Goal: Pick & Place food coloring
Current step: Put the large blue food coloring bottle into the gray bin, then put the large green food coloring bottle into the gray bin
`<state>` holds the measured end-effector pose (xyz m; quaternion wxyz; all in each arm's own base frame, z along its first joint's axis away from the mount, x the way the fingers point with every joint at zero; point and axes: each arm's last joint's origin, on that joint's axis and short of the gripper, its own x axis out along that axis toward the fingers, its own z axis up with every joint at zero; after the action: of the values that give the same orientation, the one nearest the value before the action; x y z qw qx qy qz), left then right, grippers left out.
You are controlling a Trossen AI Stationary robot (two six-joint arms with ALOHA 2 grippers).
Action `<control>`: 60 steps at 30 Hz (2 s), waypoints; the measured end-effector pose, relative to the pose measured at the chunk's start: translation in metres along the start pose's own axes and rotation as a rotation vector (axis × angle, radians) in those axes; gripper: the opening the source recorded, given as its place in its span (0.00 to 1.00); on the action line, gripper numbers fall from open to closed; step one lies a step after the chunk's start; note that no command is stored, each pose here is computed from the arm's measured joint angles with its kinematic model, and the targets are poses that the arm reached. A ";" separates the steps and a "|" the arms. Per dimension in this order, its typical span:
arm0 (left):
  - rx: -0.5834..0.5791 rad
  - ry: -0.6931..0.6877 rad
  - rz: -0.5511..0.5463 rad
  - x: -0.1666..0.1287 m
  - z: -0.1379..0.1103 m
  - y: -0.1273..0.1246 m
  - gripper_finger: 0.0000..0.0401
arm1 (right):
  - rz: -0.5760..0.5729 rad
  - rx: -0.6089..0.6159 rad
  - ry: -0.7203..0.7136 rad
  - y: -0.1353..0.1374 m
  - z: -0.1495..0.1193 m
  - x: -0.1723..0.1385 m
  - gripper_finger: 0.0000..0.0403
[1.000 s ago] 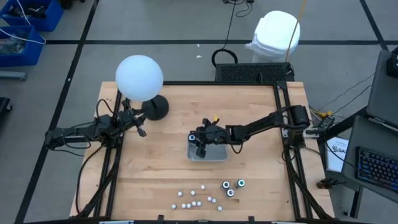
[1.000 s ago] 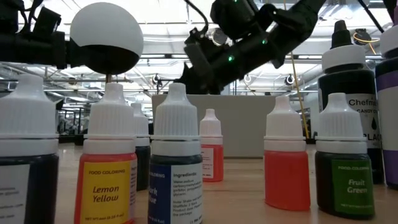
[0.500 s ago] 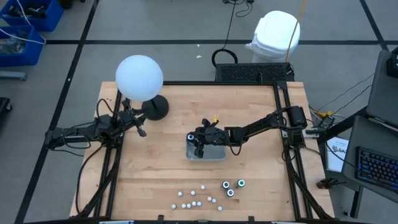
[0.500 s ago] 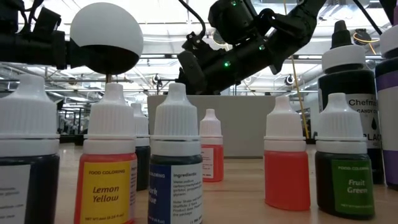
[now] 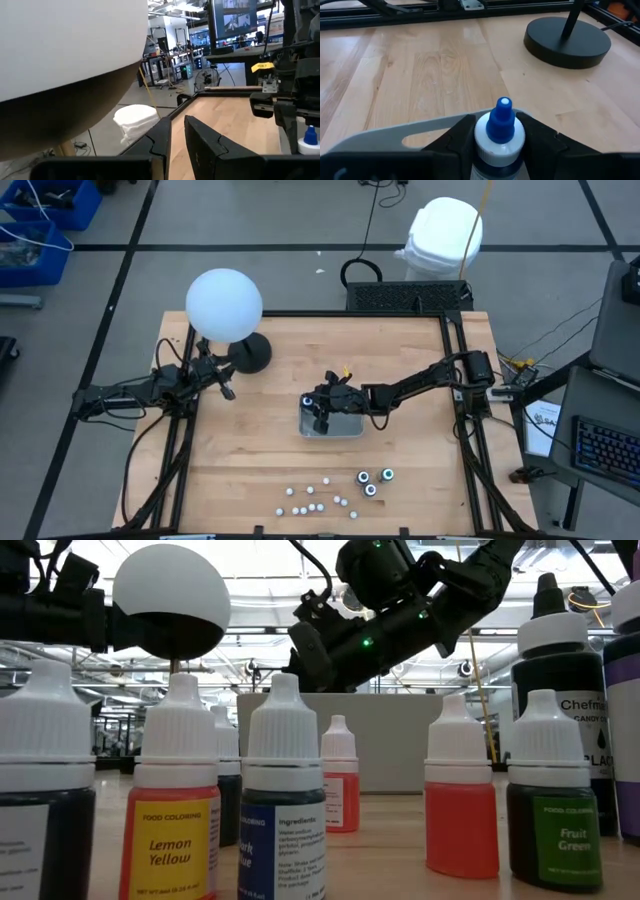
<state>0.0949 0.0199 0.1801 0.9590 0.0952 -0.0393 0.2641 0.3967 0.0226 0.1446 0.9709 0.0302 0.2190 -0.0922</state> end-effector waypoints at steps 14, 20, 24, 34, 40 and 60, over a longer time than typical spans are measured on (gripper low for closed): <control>0.008 0.015 -0.004 0.000 -0.002 0.000 0.16 | 0.003 -0.003 -0.015 0.000 0.004 -0.003 0.50; 0.007 0.020 -0.005 0.000 -0.002 0.000 0.16 | 0.004 -0.013 -0.050 0.000 0.010 -0.005 0.52; -0.008 0.021 -0.006 0.000 -0.002 -0.001 0.16 | 0.006 -0.051 -0.095 -0.001 0.026 -0.017 0.52; 0.040 -0.018 -0.017 0.000 0.002 0.000 0.16 | 0.054 -0.134 -0.222 0.012 0.072 -0.067 0.52; 0.105 -0.055 -0.145 0.000 0.002 -0.004 0.16 | 0.114 -0.167 -0.287 0.030 0.091 -0.103 0.49; 0.115 -0.121 -0.197 -0.001 0.007 -0.005 0.16 | 0.214 -0.180 -0.137 0.095 0.077 -0.255 0.41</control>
<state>0.0964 0.0139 0.1863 0.9691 0.1694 -0.0724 0.1640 0.2214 0.1507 0.3258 0.9866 -0.0402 0.1554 0.0297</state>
